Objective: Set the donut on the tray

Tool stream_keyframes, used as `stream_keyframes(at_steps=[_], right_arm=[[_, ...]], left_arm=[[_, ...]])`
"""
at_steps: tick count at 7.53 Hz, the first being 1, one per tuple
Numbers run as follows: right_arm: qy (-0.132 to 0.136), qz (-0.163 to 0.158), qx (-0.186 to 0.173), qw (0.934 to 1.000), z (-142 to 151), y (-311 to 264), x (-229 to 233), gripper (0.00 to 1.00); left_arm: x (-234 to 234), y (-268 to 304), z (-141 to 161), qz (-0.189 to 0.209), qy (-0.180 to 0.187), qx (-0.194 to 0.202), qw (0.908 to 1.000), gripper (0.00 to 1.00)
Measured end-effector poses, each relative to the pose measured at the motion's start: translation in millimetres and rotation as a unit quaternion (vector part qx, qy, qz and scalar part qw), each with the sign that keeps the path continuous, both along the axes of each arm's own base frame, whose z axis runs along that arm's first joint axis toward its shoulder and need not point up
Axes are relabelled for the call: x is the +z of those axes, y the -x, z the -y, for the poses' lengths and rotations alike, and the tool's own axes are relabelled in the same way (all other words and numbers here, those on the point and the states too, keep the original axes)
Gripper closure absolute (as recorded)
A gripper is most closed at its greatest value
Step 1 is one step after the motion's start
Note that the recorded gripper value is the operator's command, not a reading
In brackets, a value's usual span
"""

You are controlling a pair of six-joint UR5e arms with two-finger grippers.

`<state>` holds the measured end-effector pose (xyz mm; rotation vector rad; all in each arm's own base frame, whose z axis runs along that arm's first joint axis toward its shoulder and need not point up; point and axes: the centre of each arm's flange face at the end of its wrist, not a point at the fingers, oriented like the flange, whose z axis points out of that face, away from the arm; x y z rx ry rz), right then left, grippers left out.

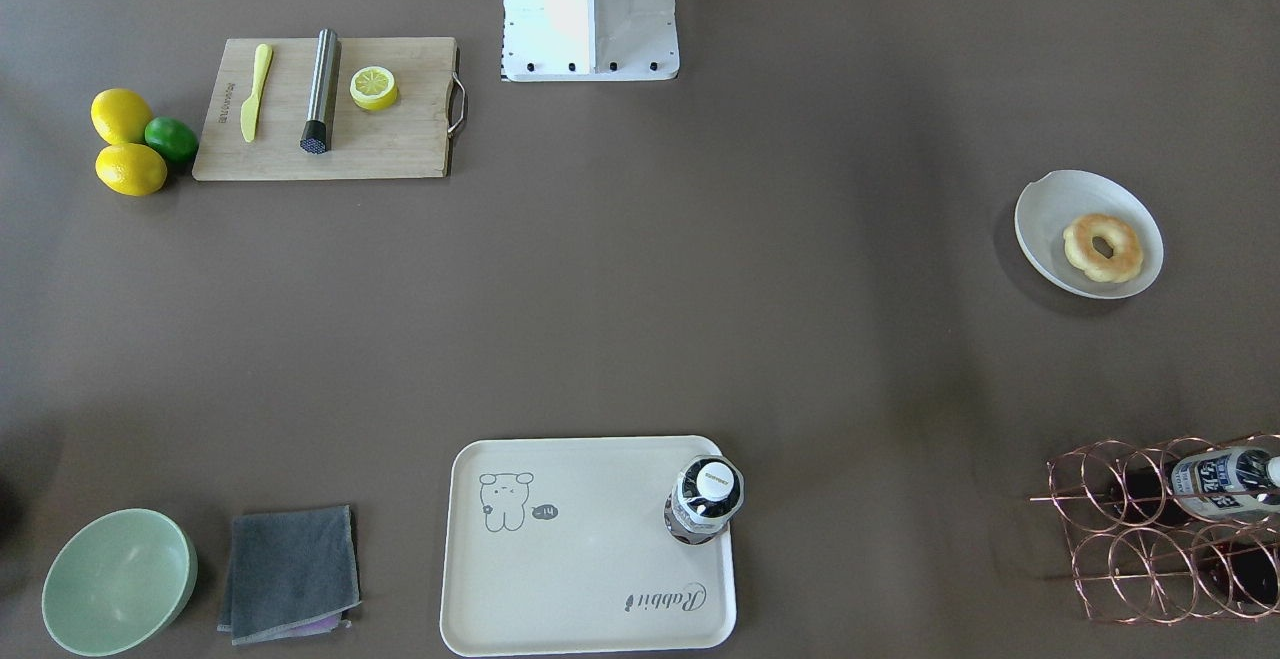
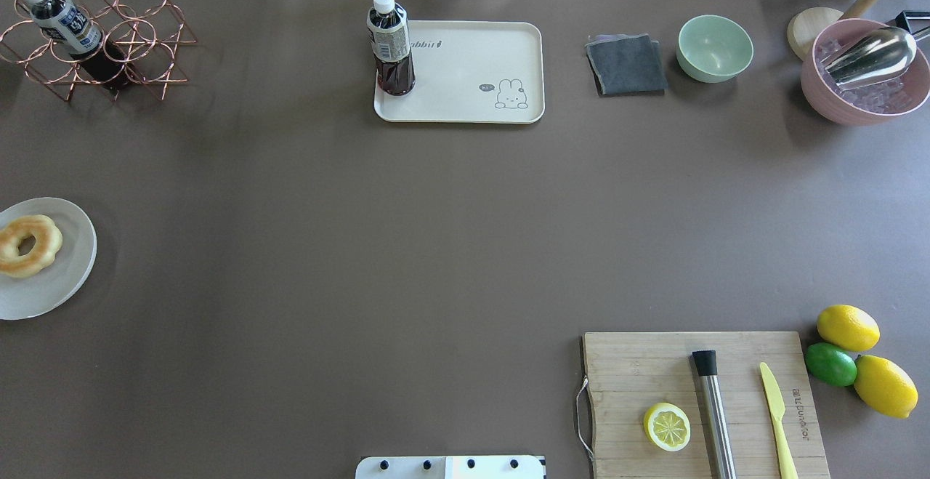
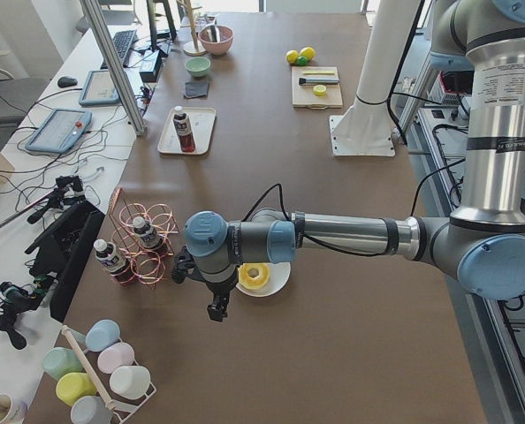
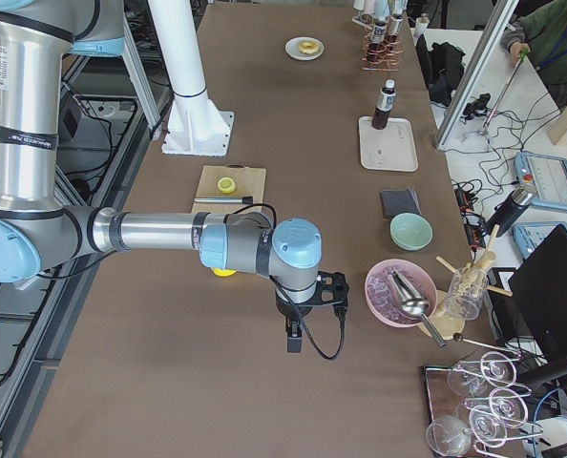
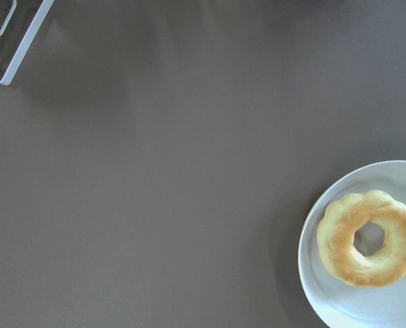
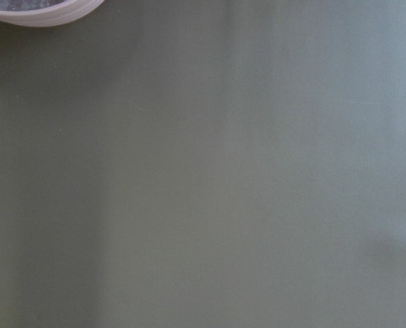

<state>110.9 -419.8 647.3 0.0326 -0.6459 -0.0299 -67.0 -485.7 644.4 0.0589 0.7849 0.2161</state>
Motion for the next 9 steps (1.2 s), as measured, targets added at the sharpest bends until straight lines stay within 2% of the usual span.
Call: stream_keyframes(at_steps=[4, 9], right_arm=[[0.000, 0.000, 0.000, 1.0000, 0, 0, 0, 0.00], [-0.002, 0.000, 0.000, 1.0000, 0, 0, -1, 0.00]], left_arm=[[-1, 0, 0, 0.000, -0.001, 0.000, 1.0000, 0.00], [-21, 0, 7, -0.001, -0.028, -0.001, 0.9996, 0.00]])
